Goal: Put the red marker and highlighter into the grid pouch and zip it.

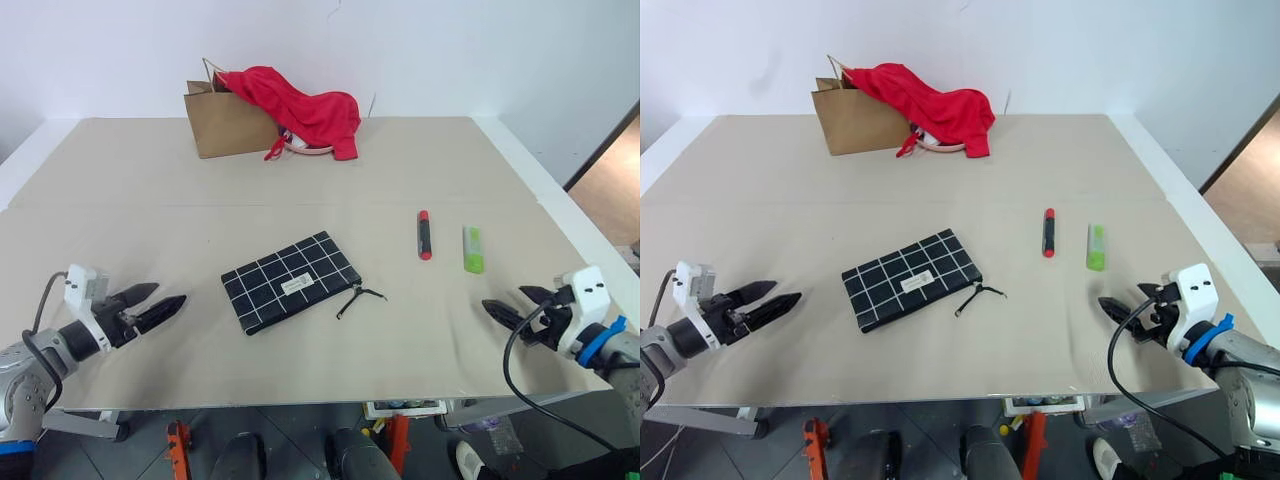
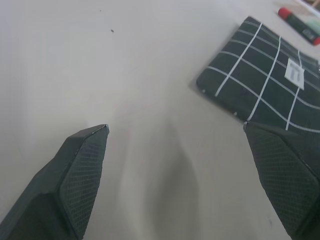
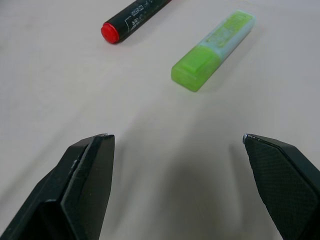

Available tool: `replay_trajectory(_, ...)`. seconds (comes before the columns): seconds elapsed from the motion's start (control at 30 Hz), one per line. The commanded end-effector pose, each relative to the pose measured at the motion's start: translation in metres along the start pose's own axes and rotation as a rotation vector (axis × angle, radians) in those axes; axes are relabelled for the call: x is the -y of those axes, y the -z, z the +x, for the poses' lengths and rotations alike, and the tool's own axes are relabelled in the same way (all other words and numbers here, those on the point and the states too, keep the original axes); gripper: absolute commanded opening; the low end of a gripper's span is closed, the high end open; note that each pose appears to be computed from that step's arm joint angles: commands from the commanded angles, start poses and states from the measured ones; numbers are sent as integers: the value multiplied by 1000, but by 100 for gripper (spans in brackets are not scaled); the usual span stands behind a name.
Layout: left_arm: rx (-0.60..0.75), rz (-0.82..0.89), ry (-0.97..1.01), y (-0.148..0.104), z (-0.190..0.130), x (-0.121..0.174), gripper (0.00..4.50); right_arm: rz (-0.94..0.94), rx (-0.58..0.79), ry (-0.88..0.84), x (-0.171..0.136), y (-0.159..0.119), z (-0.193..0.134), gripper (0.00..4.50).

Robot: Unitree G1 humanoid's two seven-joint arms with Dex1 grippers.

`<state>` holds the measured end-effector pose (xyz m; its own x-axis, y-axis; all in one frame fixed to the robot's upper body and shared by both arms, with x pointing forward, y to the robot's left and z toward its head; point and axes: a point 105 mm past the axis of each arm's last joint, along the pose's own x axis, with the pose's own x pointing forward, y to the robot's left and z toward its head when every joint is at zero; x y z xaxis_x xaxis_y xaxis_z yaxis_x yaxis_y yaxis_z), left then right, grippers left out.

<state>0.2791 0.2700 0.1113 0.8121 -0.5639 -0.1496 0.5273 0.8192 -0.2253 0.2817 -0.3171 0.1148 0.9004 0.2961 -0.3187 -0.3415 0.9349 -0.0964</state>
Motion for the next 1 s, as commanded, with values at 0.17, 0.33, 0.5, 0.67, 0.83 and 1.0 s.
replay_trajectory(0.17, -35, 353, 122, 0, -2, 7, 450, -52, 67, -22, 0, -24, 1, 359)
replay_trajectory(0.33, -70, 511, 202, 3, 1, 15, 450, -42, 145, -111, -18, -48, 7, 143)
replay_trajectory(0.5, -114, 708, 337, 5, 17, 34, 450, -92, 210, -302, -65, -79, 28, 11)
replay_trajectory(0.67, -178, 881, 437, 16, 28, 42, 450, -144, 239, -397, -104, -100, 58, 11)
replay_trajectory(0.83, -171, 990, 532, 23, 45, 59, 450, -302, 180, -472, -154, -102, 100, 11)
replay_trajectory(1.0, -155, 1044, 572, 24, 55, 69, 450, -360, 106, -463, -171, -95, 126, 11)
